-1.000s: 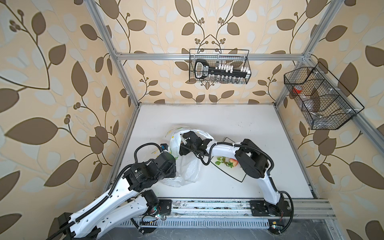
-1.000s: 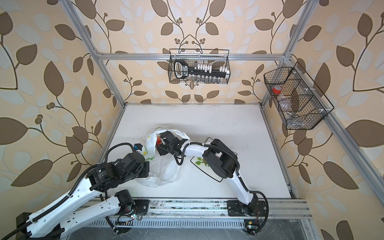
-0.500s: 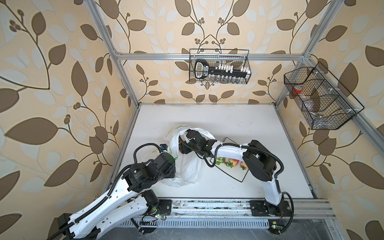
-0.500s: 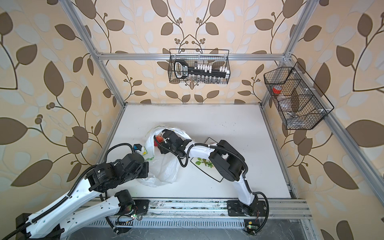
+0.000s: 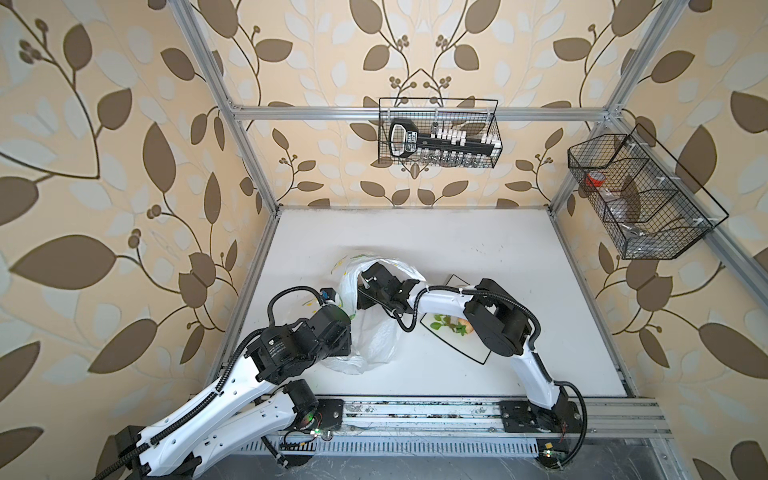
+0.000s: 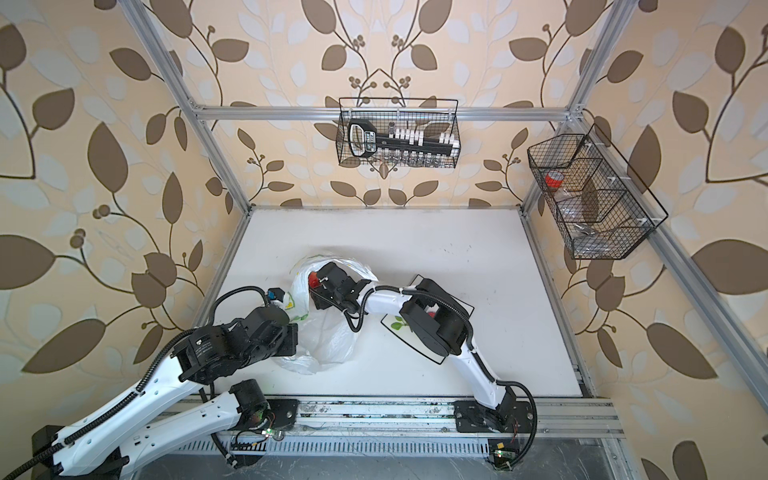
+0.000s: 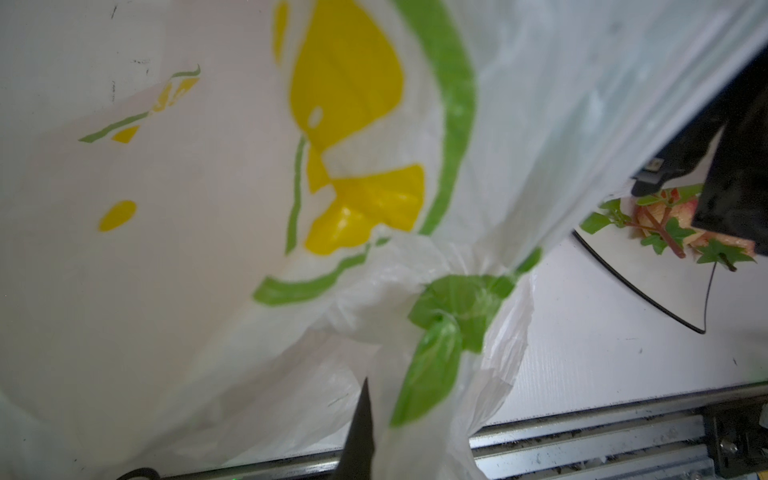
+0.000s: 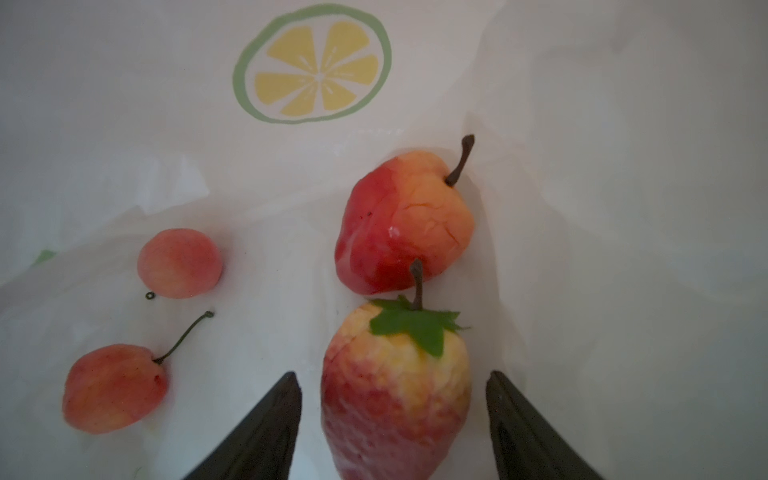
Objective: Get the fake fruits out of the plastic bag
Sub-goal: 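Lift the red-yellow apple out of the bag with the right gripper toward the tray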
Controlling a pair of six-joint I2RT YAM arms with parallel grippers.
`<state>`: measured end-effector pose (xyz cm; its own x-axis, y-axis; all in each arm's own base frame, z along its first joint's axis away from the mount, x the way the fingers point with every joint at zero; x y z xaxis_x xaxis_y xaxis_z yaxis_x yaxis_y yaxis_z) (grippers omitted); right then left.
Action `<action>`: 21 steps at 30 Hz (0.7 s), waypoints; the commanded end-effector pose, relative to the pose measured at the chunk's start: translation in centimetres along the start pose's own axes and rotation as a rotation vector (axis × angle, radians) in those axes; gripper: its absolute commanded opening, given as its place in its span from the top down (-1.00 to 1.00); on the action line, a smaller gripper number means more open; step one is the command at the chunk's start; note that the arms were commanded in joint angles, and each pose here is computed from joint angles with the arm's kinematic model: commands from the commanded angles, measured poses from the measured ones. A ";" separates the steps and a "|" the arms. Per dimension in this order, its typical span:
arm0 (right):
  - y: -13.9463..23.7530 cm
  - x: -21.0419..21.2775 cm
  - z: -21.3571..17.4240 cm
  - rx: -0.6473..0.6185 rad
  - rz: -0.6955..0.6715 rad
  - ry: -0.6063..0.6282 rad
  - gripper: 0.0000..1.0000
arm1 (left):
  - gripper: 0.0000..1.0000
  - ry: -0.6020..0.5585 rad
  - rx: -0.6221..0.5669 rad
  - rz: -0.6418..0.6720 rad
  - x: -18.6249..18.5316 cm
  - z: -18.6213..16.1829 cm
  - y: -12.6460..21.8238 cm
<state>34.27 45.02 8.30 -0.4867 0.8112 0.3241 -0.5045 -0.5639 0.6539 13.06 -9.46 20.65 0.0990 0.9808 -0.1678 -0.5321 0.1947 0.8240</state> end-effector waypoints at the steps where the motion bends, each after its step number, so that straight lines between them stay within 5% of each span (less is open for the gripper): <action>1: -0.9 0.8 -0.5 0.015 -0.014 0.027 -0.42 | 1.00 0.001 -0.010 -0.007 -0.2 0.5 0.3; 12: -2.5 0.8 -1.3 0.028 -0.126 0.089 -0.22 | 1.00 0.024 -0.021 -0.011 -0.4 0.7 0.3; 21: 1.0 2.5 1.2 -0.025 -0.073 0.094 -0.07 | 1.00 0.081 -0.076 0.043 0.0 1.7 0.1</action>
<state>33.99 46.91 7.07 -0.4941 0.8443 0.2074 -0.5419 -0.4856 0.6859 13.55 -9.79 20.50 0.0732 0.9829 -0.1689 -0.5355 0.1816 0.8248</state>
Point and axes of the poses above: each gripper's point midway between its finger pads, its own y axis back along the fingers, its own x axis along the line the jaws close on, z = x × y, the point moved 5 cm from there along y, back along the fingers, and after that the axes turned 6 degrees about -y, right-handed, at the moved point
